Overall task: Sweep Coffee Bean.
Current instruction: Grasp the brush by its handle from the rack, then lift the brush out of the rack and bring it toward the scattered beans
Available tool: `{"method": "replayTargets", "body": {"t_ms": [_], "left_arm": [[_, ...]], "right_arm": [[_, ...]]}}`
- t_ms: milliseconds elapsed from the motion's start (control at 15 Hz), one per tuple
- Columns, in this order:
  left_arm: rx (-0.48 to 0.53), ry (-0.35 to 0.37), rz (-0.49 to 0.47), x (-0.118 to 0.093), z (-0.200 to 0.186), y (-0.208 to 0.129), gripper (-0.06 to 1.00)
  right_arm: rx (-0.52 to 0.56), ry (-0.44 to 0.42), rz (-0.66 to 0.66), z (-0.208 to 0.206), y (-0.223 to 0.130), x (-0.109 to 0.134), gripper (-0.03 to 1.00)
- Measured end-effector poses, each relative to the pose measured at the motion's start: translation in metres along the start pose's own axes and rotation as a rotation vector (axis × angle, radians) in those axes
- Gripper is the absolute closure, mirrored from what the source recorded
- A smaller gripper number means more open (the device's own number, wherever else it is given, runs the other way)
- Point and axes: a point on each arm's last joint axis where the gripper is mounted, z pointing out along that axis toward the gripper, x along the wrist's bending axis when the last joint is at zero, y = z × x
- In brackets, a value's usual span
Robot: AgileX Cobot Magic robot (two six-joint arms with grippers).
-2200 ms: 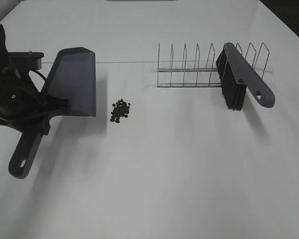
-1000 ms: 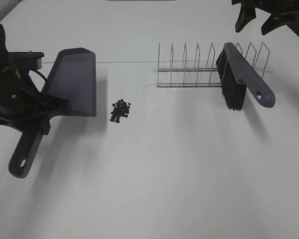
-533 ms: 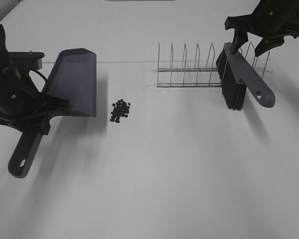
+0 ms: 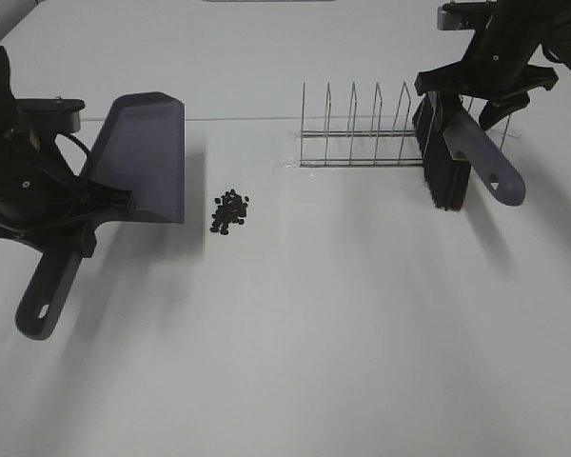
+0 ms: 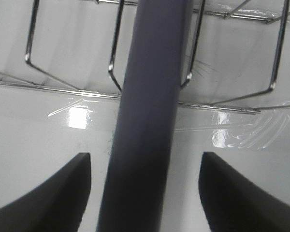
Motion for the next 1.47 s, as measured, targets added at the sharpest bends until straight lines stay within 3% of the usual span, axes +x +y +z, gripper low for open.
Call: {"method": "replayTargets", "body": {"t_ms": [267, 533, 933, 1133, 1333, 1467], "left_arm": [[0.0, 0.0, 0.0, 0.0, 0.0, 0.0, 0.59], [0.0, 0.0, 0.0, 0.0, 0.0, 0.0, 0.59], [-0.001, 0.0, 0.0, 0.0, 0.0, 0.0, 0.59], [-0.001, 0.0, 0.0, 0.0, 0.0, 0.0, 0.59], [-0.001, 0.0, 0.0, 0.0, 0.0, 0.0, 0.59], [-0.001, 0.0, 0.0, 0.0, 0.0, 0.0, 0.59]], "right_arm": [[0.006, 0.0, 0.001, 0.012, -0.002, 0.0, 0.41], [0.016, 0.001, 0.009, 0.017, -0.003, 0.0, 0.57], [0.031, 0.0, 0.035, 0.014, -0.003, 0.0, 0.59], [-0.001, 0.0, 0.056, -0.007, 0.001, 0.0, 0.59], [-0.079, -0.008, 0.086, -0.052, 0.009, -0.002, 0.59], [-0.062, -0.015, 0.097, -0.084, 0.006, -0.003, 0.59]]}}
